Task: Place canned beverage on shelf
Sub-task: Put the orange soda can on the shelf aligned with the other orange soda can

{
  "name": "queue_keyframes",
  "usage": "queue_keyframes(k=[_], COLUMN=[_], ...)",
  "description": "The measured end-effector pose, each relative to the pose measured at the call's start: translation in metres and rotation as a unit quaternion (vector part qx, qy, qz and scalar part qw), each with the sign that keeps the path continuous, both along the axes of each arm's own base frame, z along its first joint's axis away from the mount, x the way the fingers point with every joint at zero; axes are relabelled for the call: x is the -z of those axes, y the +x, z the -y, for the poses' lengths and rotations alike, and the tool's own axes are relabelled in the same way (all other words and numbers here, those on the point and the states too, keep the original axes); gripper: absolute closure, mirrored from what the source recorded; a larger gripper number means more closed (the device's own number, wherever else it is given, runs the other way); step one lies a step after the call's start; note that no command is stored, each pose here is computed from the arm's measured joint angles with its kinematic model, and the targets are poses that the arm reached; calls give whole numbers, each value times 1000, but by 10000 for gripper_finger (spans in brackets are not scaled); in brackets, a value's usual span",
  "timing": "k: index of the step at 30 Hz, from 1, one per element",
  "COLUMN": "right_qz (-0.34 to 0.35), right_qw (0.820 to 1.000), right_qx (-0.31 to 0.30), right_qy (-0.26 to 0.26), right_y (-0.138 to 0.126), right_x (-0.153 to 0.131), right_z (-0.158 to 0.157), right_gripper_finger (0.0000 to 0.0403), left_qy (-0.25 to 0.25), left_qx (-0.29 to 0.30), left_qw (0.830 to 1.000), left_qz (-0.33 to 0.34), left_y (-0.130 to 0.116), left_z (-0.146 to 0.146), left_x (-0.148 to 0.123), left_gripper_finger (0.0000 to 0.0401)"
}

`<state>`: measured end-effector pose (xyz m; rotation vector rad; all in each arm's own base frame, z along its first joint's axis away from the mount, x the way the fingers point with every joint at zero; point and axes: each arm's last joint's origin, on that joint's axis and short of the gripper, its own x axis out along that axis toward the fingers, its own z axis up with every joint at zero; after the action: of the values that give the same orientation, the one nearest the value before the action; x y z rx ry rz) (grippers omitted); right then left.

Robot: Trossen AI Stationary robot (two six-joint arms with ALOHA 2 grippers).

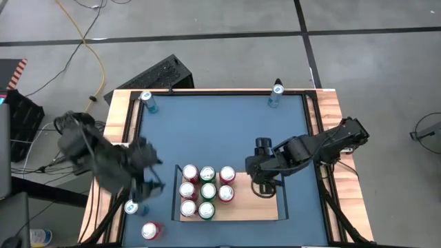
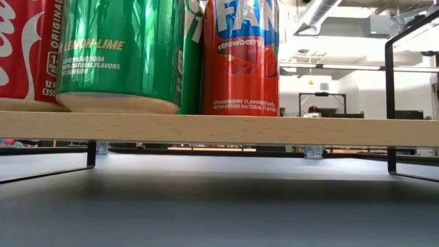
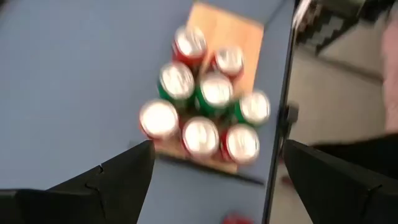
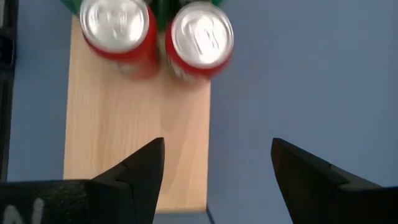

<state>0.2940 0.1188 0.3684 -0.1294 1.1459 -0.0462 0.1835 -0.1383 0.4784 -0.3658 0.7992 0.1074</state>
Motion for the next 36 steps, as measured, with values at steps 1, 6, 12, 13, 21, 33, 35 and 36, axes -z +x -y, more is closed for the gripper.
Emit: queue_keyframes(k=[1, 6, 12, 13, 21, 33, 35, 36], right_qz=[-8, -21, -11, -9, 33, 34, 30, 29], right_qw=[1000, 1000, 1000, 1000, 999, 998, 998, 998], right_qx=[5, 23, 22, 18, 34, 50, 53, 53], right_qy=[0, 4, 18, 19, 25, 31, 29, 29], right_y=[-3, -13, -16, -16, -16, -13, -13, -13], right_x=[-3, -8, -6, -6, -8, 0, 3, 4], right_z=[0, -6, -22, -25, -36, -38, -38, -38], right_gripper_finger=[127, 127, 127, 127, 127, 127, 127, 127], left_qy=[7, 39, 50, 53, 77, 172, 180, 180], left_qx=[10, 81, 157, 168, 261, 378, 384, 389], left_qw=[1000, 994, 978, 975, 944, 892, 886, 883], left_qz=[-14, -64, -127, -134, -188, -177, -188, -191], left_y=[1, -1, -14, -18, -30, -15, -14, -14], left_z=[11, 72, 131, 138, 171, 171, 172, 173], left_x=[6, 34, 68, 72, 97, 112, 124, 131], left_gripper_finger=[62, 62, 62, 62, 62, 62, 62, 62])
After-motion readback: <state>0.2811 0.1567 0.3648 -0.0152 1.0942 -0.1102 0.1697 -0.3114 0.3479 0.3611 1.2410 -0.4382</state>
